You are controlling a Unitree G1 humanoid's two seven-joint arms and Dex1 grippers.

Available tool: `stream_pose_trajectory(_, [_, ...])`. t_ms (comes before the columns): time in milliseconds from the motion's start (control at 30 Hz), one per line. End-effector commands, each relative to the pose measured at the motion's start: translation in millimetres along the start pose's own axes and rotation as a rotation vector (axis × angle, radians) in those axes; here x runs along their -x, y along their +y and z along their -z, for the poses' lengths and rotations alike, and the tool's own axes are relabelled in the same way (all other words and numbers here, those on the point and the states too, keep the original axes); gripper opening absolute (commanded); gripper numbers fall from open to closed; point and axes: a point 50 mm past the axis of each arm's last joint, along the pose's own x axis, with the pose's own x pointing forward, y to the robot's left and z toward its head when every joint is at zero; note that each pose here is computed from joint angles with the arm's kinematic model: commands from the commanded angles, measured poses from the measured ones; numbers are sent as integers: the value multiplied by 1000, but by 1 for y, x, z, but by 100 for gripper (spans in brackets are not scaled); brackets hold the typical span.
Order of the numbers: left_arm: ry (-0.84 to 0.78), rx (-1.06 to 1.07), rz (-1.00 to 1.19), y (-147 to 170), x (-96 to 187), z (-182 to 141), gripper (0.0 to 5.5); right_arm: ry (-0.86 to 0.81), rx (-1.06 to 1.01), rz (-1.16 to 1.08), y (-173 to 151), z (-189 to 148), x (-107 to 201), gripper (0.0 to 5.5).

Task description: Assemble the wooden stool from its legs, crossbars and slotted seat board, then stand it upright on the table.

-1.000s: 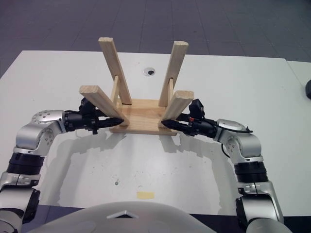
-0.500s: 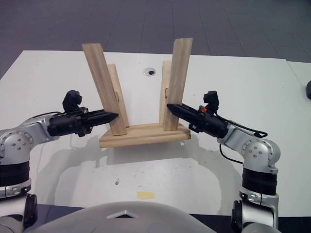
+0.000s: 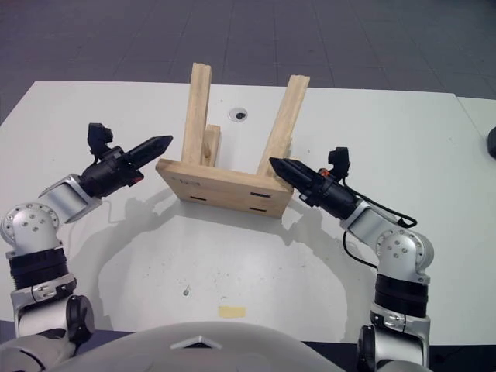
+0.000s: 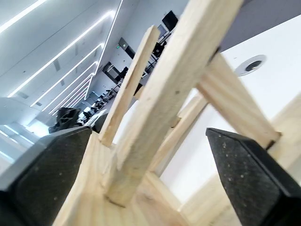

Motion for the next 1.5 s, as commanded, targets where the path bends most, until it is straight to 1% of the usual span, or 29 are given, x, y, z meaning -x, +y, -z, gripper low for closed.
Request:
stream_pose_trajectory(33, [39, -258, -61, 2, 20, -20, 447, -63, 119, 33, -5, -25, 26, 529])
stream_pose_trajectory(67, [62, -318, -44, -1, 27, -28, 467, -48, 176, 36, -4, -30, 32, 540])
stream_pose_trajectory(100, [96, -350, -8, -5, 35, -34, 481, -3, 248, 33, -2, -31, 39, 540])
stream_pose_trajectory(167, [222, -402, 47, -8, 49, -38, 516, 95, 322, -1, 3, -28, 48, 540])
stream_pose_trajectory(200, [307, -420, 72, -7, 54, -35, 535, 153, 349, -21, 5, -25, 51, 540])
stream_pose_trajectory(267, [514, -505, 90, 4, 53, -18, 538, 287, 422, -46, -1, -14, 51, 540])
stream_pose_trajectory(333, [612, -605, 107, 16, 40, -4, 538, 401, 496, -82, -7, -2, 48, 540])
stream_pose_trajectory(433, [567, -817, 70, 35, 15, 5, 538, 446, 540, -137, -15, 5, 34, 540])
stream_pose_trajectory(467, [523, -896, 43, 40, 7, 4, 538, 452, 553, -152, -17, 8, 29, 540])
stream_pose_trajectory(500, [481, -928, 52, 40, 0, 4, 538, 459, 565, -166, -18, 10, 25, 540])
stream_pose_trajectory(567, [410, -950, 69, 39, -8, 0, 538, 472, 568, -191, -19, 13, 22, 540])
stream_pose_trajectory(633, [413, -936, 106, 40, -10, 2, 538, 475, 570, -198, -21, 15, 20, 540])
stream_pose_trajectory(700, [451, -901, 149, 41, -9, 7, 540, 470, 571, -203, -22, 17, 16, 514])
stream_pose_trajectory(733, [494, -877, 175, 41, -6, 11, 519, 468, 562, -213, -21, 19, 15, 497])
stream_pose_trajectory(767, [552, -866, 199, 42, -2, 14, 513, 459, 551, -221, -21, 20, 13, 486])
stream_pose_trajectory(833, [596, -826, 213, 45, -1, 17, 474, 452, 531, -226, -21, 21, 12, 447])
stream_pose_trajectory(933, [552, -760, 219, 44, -12, 19, 424, 438, 509, -218, -23, 22, 9, 400])
stream_pose_trajectory(1067, [479, -714, 263, 35, -32, 23, 356, 441, 488, -226, -23, 26, 7, 335])
stream_pose_trajectory(1100, [473, -703, 273, 33, -35, 23, 347, 444, 486, -225, -24, 26, 7, 326])
stream_pose_trajectory(1200, [490, -681, 291, 32, -36, 22, 296, 450, 472, -217, -26, 27, 8, 270])
stream_pose_trajectory(1300, [523, -659, 297, 32, -31, 21, 281, 461, 466, -213, -27, 28, 10, 226])
stream_pose_trajectory(1400, [573, -595, 352, 25, -20, 22, 272, 477, 440, -217, -28, 28, 13, 223])
stream_pose_trajectory(1500, [603, -432, 453, 6, -8, 19, 250, 466, 322, -258, -22, 23, 16, 223])
